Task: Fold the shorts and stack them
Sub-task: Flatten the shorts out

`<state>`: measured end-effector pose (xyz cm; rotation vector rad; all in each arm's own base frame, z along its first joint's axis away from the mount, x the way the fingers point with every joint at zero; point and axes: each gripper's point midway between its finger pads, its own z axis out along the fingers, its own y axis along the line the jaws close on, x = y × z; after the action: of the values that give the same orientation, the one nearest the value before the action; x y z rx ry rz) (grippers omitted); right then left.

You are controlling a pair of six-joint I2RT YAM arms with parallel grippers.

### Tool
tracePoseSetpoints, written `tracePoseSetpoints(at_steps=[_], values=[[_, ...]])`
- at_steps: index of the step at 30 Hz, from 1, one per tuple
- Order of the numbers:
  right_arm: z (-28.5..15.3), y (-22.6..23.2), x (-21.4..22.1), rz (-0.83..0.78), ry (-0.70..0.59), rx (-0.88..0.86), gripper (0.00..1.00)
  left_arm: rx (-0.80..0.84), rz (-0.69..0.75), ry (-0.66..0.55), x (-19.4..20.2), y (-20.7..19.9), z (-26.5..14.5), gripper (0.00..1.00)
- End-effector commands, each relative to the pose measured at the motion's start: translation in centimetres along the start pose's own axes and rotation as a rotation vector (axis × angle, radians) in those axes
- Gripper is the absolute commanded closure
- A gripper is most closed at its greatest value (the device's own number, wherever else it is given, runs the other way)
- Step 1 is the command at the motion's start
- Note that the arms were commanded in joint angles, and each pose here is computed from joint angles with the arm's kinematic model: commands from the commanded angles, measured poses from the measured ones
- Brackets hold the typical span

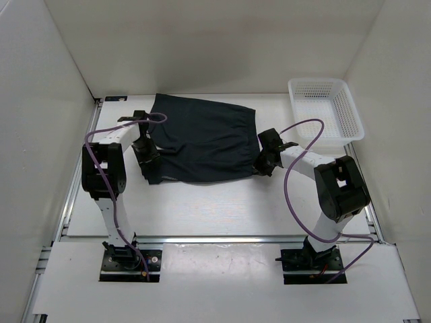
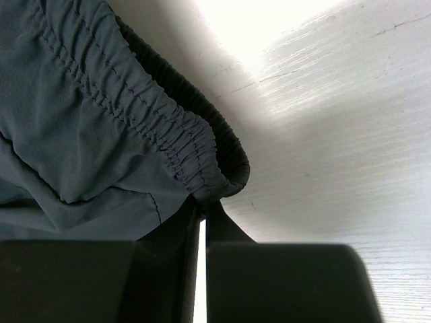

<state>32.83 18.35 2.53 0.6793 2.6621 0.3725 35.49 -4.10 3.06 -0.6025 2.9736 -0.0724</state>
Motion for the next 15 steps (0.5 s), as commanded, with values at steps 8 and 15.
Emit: tracePoseSetpoints(at_steps=[8,15], values=[[-0.9,1.0,-1.0,-0.022,-0.019,-0.015,1.00,0.027,0.013,-0.013,0.0,-0.7,-0.2,0.79],[-0.8,0.6,-0.7,-0.022,-0.014,-0.008,1.00,0.026,0.014,-0.059,-0.4,-0.5,-1.7,0.89]])
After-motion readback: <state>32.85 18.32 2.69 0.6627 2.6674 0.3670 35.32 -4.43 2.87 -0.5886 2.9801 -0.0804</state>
